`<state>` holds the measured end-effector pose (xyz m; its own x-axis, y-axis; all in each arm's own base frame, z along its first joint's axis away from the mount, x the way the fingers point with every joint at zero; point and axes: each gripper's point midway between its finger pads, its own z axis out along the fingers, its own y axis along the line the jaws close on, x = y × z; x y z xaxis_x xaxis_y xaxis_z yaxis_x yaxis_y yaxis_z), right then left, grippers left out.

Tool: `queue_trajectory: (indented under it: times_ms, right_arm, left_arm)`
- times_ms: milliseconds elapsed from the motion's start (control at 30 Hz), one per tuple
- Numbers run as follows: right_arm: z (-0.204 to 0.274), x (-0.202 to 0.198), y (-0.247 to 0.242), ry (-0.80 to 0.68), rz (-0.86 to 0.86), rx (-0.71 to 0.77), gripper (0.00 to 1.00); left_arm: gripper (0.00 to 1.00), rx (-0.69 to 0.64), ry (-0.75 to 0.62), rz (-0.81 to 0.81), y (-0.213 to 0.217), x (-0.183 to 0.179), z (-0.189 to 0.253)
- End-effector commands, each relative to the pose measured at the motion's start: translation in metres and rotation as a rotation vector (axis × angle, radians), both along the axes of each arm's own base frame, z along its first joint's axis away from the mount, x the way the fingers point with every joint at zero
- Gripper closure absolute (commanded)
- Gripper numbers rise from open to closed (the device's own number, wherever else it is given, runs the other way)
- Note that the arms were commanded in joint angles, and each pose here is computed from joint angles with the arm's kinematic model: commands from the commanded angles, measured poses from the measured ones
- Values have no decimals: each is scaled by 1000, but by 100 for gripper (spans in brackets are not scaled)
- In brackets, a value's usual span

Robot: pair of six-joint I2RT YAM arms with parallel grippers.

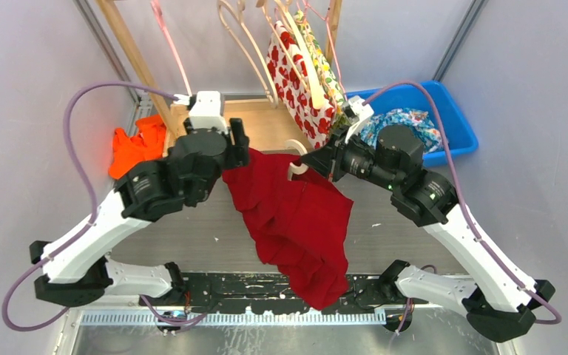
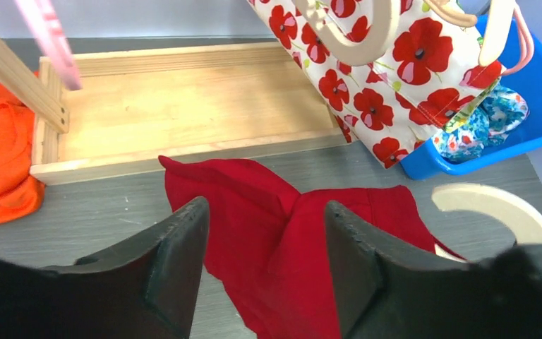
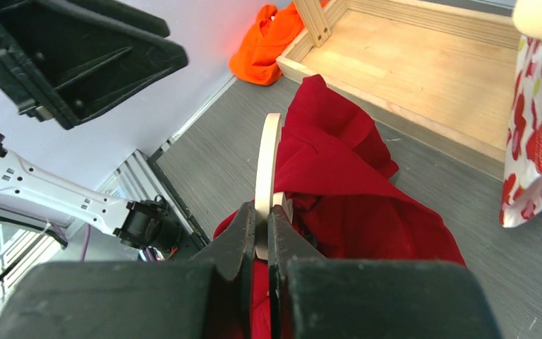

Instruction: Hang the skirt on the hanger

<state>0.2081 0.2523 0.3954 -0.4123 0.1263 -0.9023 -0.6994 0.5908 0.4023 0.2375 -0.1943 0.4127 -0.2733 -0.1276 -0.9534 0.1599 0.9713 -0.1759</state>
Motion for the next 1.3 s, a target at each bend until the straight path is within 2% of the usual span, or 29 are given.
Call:
queue_trajectory:
  times_ms: [0,133,400,533,700,900,1267]
  right_arm:
    - [55,-12,-19,-140,-44,161,99]
    - [51,-19,-30,-141,-65,162,99]
    - [52,-33,-48,-156,-93,175,99]
    - [52,-39,-56,-168,-102,179,99]
    - [52,-43,-60,-175,-104,182,99]
    - [49,-44,-56,-168,-86,195,99]
    - [42,-41,-49,-156,-71,202,99]
  left_arm:
    - [34,-9,-16,7,-18,12,12]
    - [27,-20,-17,25,-41,35,15]
    - [26,11,44,102,-49,96,8]
    - [26,-59,7,112,-53,117,19]
    - [26,-114,-41,132,-57,134,38]
    - [25,-119,-39,134,-64,156,47]
    - [24,-173,-73,100,-77,163,56]
